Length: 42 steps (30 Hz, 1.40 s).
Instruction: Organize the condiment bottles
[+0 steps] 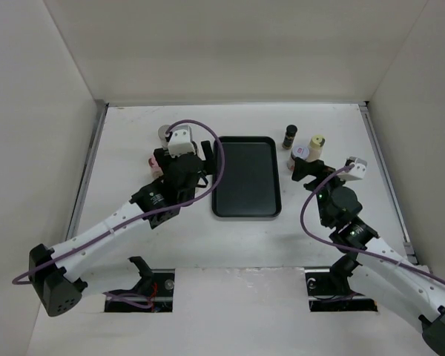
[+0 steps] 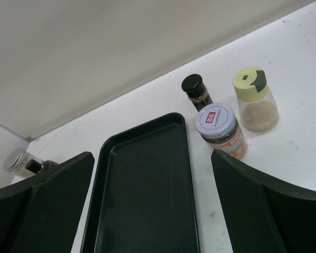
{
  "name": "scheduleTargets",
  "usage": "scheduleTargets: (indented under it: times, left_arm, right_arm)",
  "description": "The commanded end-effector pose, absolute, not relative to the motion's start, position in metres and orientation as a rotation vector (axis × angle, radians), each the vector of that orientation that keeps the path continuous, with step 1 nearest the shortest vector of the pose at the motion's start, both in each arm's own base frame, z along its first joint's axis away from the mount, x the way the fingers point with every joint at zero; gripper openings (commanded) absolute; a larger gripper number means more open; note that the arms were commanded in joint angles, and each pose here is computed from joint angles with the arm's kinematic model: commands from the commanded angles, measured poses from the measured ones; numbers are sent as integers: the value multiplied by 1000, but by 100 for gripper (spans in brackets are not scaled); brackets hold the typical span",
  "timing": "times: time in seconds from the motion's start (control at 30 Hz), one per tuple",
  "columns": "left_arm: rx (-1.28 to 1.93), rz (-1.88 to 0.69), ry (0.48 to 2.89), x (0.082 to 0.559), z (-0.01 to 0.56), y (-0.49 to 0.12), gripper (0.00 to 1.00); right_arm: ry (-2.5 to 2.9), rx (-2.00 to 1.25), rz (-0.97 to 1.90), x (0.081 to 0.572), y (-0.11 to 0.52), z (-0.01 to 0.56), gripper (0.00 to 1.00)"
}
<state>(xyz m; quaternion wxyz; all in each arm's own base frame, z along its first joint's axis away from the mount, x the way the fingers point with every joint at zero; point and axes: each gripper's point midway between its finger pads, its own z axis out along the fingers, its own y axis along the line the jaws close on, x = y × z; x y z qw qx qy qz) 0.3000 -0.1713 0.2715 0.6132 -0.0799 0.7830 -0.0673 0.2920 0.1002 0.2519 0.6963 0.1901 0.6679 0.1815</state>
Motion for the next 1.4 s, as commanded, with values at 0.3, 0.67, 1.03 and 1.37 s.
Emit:
scheduleTargets:
  times: [0.3,0.67,1.03,1.37]
  left_arm:
    - [-324,-105,1635,349,312,-134,100]
    - [-450,28,1655,445,312,-55,45]
    - [-379,105,1921,486,227,-65,86]
    - [-399,154,2001,495,177,-60,76]
  right_arm:
    - [1405,370,556,288,129,282,100]
    - [1547,232,577,302,171,254,46]
    - [1564,182,572,304,184,249,84]
    - [1579,179,561,305,186,244,84]
